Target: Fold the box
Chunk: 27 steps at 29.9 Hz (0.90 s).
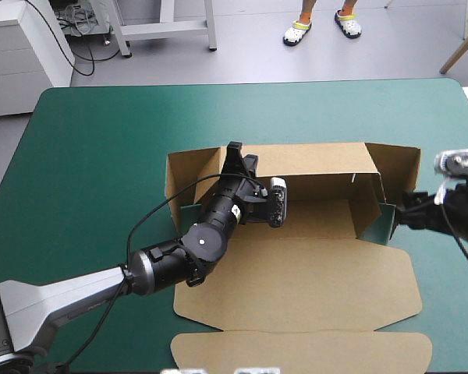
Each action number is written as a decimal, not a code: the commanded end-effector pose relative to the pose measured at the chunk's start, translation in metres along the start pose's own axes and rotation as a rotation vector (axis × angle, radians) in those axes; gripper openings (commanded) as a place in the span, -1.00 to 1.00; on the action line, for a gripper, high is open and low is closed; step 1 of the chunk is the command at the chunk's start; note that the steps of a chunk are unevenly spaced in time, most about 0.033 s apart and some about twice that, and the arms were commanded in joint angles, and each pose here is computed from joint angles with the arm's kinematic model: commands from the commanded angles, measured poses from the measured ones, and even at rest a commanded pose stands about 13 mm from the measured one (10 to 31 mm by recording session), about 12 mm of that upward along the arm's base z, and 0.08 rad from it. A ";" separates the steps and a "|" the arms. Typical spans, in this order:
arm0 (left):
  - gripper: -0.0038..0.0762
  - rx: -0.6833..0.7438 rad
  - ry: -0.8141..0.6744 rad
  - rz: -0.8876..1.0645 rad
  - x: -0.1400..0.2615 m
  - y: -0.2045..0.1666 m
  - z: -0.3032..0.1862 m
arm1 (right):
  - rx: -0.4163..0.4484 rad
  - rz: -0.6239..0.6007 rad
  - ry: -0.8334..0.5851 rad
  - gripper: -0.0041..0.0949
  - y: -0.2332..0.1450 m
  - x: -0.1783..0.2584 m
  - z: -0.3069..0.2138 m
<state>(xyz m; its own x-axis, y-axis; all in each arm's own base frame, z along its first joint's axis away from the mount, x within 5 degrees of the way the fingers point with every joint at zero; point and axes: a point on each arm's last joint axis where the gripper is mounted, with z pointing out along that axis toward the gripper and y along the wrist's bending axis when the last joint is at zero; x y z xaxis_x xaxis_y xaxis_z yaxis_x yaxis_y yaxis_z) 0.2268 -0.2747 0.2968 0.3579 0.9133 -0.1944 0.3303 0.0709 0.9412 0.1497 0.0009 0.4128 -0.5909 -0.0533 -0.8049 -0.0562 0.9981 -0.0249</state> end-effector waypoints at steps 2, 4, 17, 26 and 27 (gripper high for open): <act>-0.93 -0.093 -0.056 0.025 -0.007 0.022 -0.012 | 0.009 -0.006 -0.075 0.52 -0.005 -0.056 0.020; -0.93 -0.093 -0.056 0.025 -0.007 0.022 -0.012 | 0.008 -0.006 -0.068 0.52 -0.006 -0.074 0.034; -0.93 -0.095 -0.053 0.024 -0.007 0.022 -0.012 | 0.000 -0.009 0.068 0.52 -0.015 -0.127 0.127; -0.93 -0.096 -0.049 0.021 -0.006 0.022 -0.012 | 0.061 -0.039 0.282 0.52 -0.029 -0.109 0.184; -0.93 -0.096 -0.049 0.018 -0.006 0.022 -0.012 | 0.062 -0.032 0.297 0.52 -0.031 -0.108 0.186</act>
<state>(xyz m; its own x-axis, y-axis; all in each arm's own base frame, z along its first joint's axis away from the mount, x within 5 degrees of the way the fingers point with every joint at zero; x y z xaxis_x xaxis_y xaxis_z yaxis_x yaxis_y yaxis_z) 0.2268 -0.2747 0.2968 0.3559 0.9127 -0.2007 0.3323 0.0771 0.9400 0.3710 -0.0098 0.3695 -0.8332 -0.0792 -0.5472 -0.0582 0.9967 -0.0557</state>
